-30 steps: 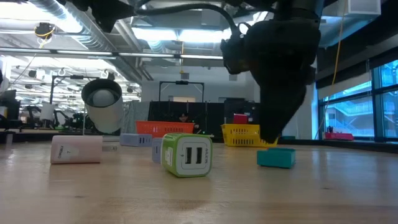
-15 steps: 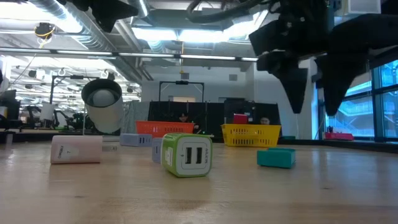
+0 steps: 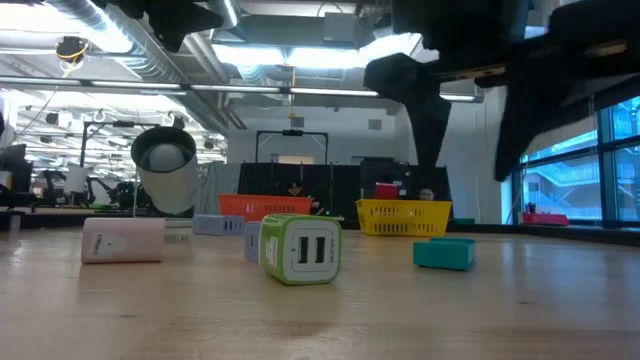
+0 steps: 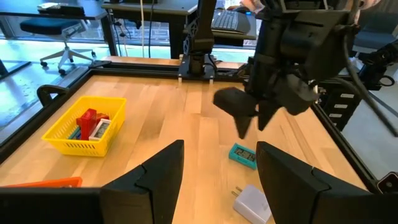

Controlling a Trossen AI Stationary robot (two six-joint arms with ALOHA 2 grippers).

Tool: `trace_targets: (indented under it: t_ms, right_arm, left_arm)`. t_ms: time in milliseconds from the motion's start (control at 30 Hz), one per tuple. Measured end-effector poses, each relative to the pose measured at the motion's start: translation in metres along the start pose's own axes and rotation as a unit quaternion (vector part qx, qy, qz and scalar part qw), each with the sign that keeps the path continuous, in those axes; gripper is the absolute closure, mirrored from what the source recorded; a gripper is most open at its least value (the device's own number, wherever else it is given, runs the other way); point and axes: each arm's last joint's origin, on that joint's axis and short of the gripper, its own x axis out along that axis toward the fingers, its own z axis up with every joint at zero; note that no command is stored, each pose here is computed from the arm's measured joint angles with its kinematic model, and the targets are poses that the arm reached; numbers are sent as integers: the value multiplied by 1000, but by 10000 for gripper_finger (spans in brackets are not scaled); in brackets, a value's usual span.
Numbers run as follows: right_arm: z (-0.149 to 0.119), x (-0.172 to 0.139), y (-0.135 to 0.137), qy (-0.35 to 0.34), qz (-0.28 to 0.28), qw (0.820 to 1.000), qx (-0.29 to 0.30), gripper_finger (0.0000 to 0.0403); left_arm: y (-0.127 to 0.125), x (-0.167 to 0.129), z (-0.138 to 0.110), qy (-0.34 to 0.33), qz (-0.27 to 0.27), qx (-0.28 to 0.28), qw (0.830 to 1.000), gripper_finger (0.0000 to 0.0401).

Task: Pick & Place Office items
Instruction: Put the blue digital clock into the yellow bin

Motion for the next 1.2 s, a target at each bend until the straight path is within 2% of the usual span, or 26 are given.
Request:
trace_targets:
  t_ms: [133, 400, 567, 667, 867, 1200]
  right_arm:
    - [4, 7, 3, -10, 28, 999, -20, 124]
    - [6, 16, 3, -2, 31, 996, -84, 124]
    - [11, 17, 0, -31, 19, 994, -107, 124]
    - [13, 20, -5, -44, 18, 993, -105, 124]
    - [10, 33, -7, -15, 31, 994, -100, 124]
    - [4, 41, -11, -20, 47, 996, -77, 124]
  left_arm:
    - [0, 0, 0, 0, 0, -1, 1000, 205]
    - [0, 0, 2, -6, -1, -6, 1000, 205]
    - [0, 0, 3, -12, -1, -4, 1000, 205]
    - [0, 0, 3, -12, -1, -4, 1000, 205]
    - [0, 0, 3, -10, -1, -3, 1000, 205]
    - [0, 0, 3, -9, -1, 2, 1000, 205]
